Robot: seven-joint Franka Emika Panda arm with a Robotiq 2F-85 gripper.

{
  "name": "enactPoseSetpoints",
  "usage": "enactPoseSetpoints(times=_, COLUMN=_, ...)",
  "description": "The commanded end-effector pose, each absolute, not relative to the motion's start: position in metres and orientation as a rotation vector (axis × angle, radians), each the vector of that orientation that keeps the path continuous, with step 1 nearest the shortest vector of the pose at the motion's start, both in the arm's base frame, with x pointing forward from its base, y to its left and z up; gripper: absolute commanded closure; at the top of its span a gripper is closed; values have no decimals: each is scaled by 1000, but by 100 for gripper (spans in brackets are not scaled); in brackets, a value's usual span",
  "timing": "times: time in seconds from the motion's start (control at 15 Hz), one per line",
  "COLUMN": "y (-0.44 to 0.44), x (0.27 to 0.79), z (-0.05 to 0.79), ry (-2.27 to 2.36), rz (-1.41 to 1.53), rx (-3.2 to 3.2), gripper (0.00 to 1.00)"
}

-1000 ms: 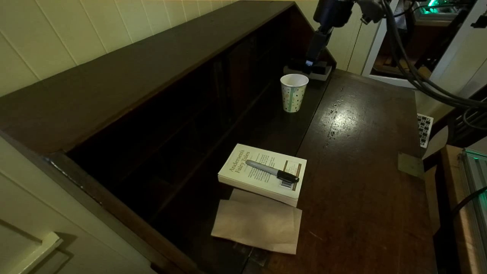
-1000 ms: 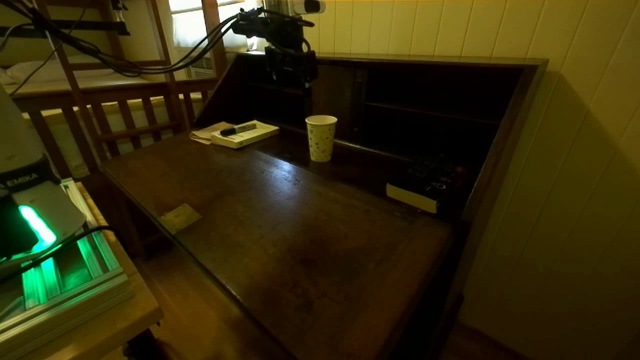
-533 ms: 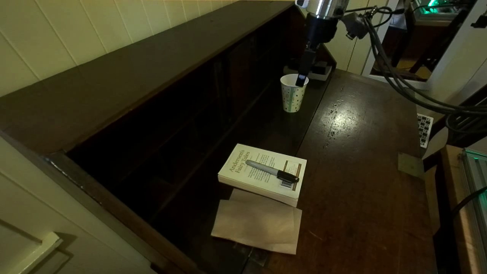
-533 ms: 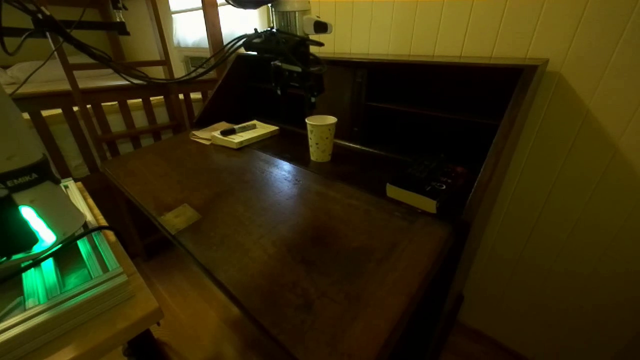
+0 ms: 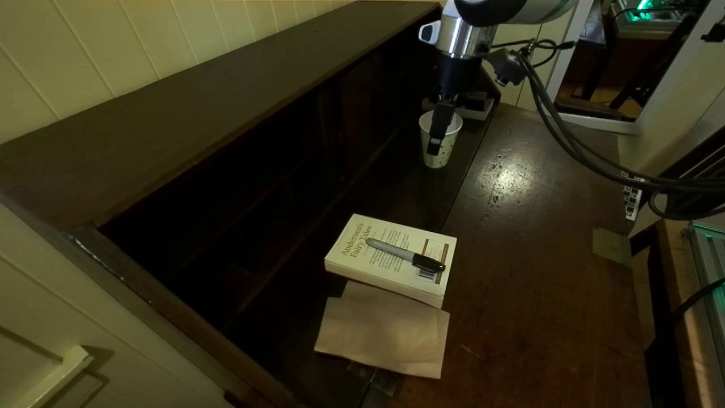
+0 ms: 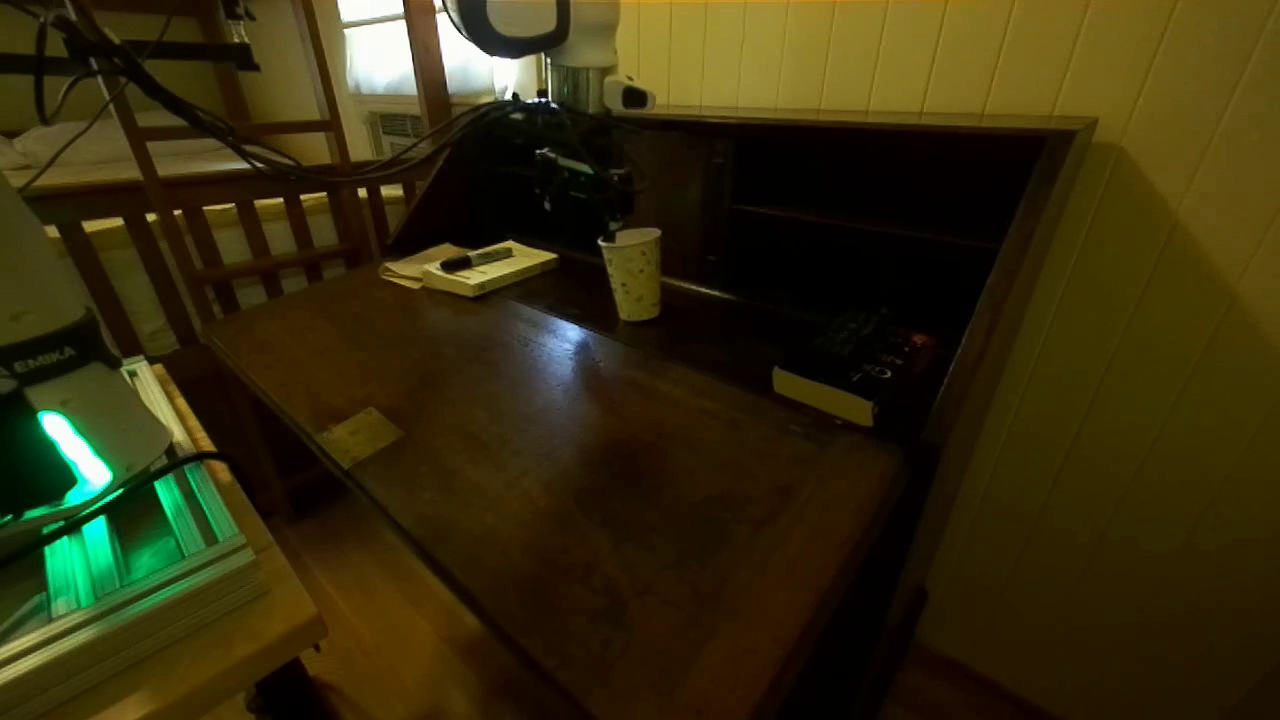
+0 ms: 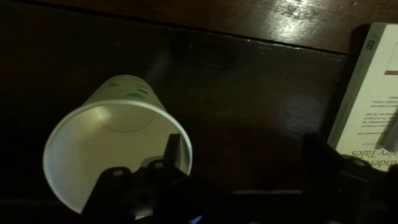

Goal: Take the marker off of the cup and put it on the book then put the cup upside down

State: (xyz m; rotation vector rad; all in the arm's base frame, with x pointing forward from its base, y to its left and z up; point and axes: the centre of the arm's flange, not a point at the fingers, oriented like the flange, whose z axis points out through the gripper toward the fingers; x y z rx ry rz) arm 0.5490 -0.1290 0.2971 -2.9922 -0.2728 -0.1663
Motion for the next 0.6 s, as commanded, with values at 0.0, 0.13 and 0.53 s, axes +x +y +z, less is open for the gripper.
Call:
enactPoseSetpoints(times=0.0, y=-118, x=558, z=294, ry=-230, rz=-124, rx=-2899, gripper=0)
enactPoseSetpoints(times=0.13, y=-110, x=556, z=299, ry=-228, rz=-133, rx=-2868, gripper=0)
enactPoseSetpoints(times=0.53, y=-90, x=560, z=307, ry=-222, rz=-139, rx=-2811, gripper=0)
